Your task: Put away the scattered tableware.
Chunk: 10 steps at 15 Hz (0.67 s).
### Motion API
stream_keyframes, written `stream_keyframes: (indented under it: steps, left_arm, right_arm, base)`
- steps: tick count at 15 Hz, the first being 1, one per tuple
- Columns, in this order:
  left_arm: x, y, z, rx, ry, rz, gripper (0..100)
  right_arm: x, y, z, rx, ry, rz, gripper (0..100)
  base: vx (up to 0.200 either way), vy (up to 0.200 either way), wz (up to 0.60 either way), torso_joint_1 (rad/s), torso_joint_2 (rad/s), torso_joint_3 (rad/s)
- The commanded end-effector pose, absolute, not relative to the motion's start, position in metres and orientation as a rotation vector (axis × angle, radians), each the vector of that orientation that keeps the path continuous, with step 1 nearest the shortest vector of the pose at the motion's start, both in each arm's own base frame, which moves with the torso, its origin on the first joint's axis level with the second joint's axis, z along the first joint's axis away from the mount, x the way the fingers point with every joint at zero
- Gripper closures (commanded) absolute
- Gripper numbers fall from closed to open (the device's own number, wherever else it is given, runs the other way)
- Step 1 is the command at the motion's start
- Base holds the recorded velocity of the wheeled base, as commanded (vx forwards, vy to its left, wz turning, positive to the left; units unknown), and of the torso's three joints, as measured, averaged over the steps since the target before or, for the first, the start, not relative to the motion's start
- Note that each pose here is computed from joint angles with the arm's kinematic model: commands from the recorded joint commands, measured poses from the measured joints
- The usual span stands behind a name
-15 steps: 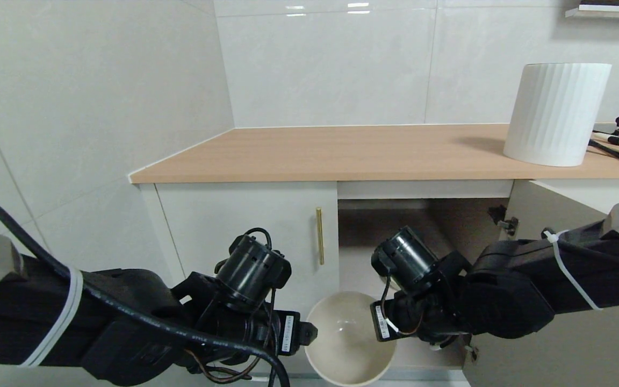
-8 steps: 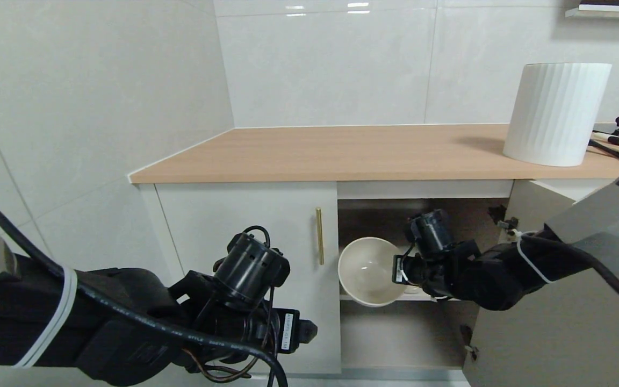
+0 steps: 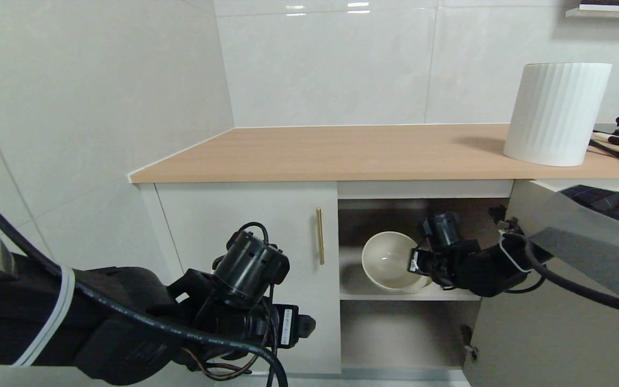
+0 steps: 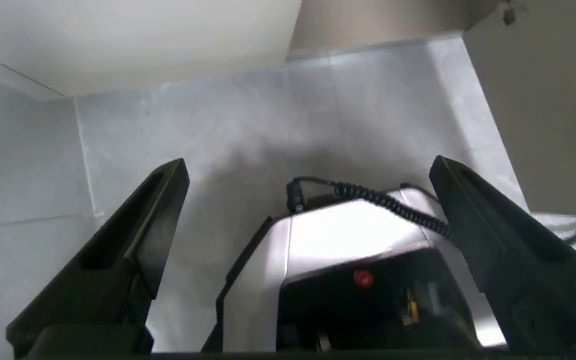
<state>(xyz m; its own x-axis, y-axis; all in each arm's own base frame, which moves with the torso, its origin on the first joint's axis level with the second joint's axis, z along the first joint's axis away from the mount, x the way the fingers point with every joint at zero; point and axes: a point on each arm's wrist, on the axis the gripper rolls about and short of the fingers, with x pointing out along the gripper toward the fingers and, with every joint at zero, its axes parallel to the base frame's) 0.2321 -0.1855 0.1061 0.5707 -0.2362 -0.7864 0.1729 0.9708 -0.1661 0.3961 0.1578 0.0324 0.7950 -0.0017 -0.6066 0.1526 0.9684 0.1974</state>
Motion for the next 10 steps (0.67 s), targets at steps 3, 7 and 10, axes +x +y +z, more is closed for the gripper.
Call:
stream_keyframes:
  steps: [3,7,10]
  left_arm:
    - [0.234,-0.186,0.107,-0.084,0.914,-0.238,0]
    - [0.238,-0.186,0.111,-0.131,0.879,-0.207,0]
    - [0.239,-0.186,0.111,-0.137,0.867,-0.21,0]
  right_arm:
    - [0.428,0.134,0.008,0.262,0.648,-0.158,100]
    - [0.436,0.126,0.002,0.26,0.662,-0.183,100]
    - [0.445,0.117,-0.008,0.264,0.666,-0.209,100]
  base:
    - [0.0,0.0,0.0,0.0,0.0,0.0]
    - [0.0,0.0,0.0,0.0,0.0,0.0]
    - [0.0,0.0,0.0,0.0,0.0,0.0]
